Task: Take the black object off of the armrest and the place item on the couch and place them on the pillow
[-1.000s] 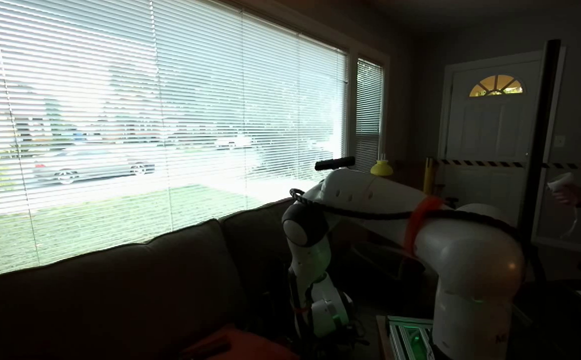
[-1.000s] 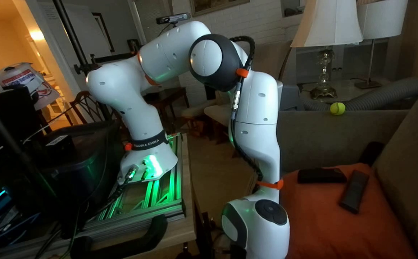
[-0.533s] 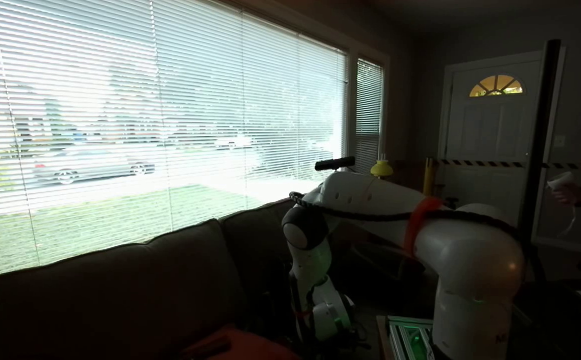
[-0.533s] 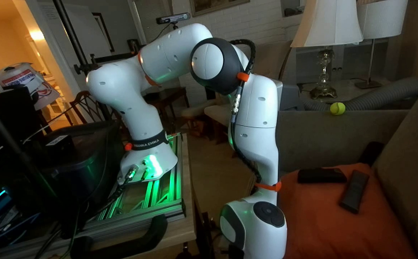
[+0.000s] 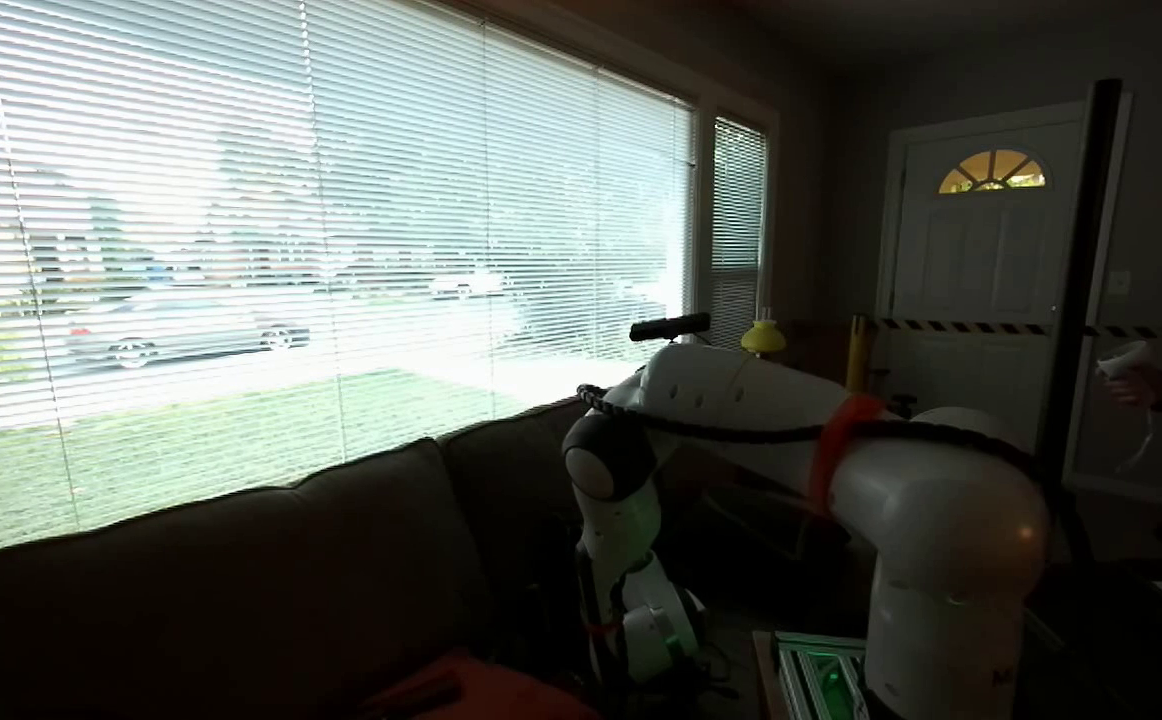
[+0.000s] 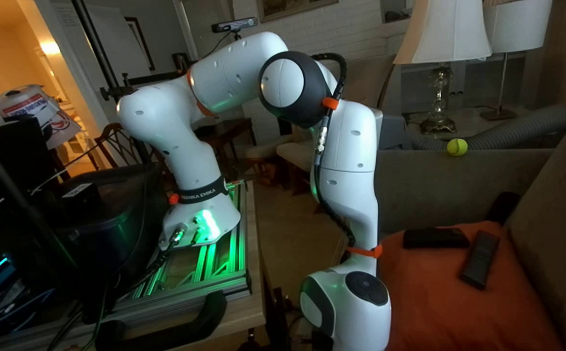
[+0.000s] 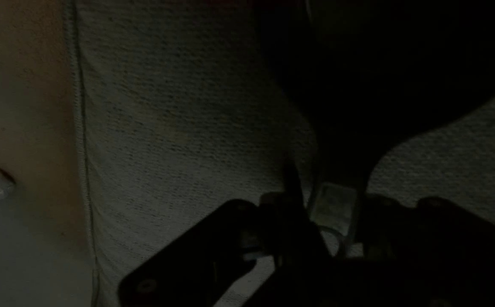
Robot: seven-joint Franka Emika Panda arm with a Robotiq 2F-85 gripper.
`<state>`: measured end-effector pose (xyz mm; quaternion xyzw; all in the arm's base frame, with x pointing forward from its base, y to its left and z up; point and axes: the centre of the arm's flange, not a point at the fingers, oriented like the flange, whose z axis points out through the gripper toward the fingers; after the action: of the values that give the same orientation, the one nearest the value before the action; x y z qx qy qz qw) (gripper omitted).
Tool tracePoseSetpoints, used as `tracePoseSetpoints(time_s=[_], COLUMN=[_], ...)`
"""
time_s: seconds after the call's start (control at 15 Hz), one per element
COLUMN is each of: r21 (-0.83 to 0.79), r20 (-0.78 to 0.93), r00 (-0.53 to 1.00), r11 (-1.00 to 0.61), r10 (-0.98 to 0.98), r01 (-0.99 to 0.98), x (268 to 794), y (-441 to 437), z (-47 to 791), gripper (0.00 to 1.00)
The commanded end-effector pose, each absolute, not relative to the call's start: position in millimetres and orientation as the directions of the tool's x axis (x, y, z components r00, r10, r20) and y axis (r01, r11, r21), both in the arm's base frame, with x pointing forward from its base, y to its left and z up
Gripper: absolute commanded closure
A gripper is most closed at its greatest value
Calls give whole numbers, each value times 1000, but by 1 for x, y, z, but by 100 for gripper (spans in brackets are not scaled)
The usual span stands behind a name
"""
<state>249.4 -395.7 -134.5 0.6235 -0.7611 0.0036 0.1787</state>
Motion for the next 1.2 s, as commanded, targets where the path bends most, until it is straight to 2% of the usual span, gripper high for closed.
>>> tracePoseSetpoints(time_s=[0.0, 0.53, 1.13], r21=[217, 320, 462], r20=[294, 225, 17], r00=[-160, -143, -312], r11=[228, 212, 284], r10=[-943, -964, -950], r01=[-949, -923, -840], x=[252, 258, 259], y=[-393, -400, -426], z=[-141, -127, -117], gripper=[100, 99, 99])
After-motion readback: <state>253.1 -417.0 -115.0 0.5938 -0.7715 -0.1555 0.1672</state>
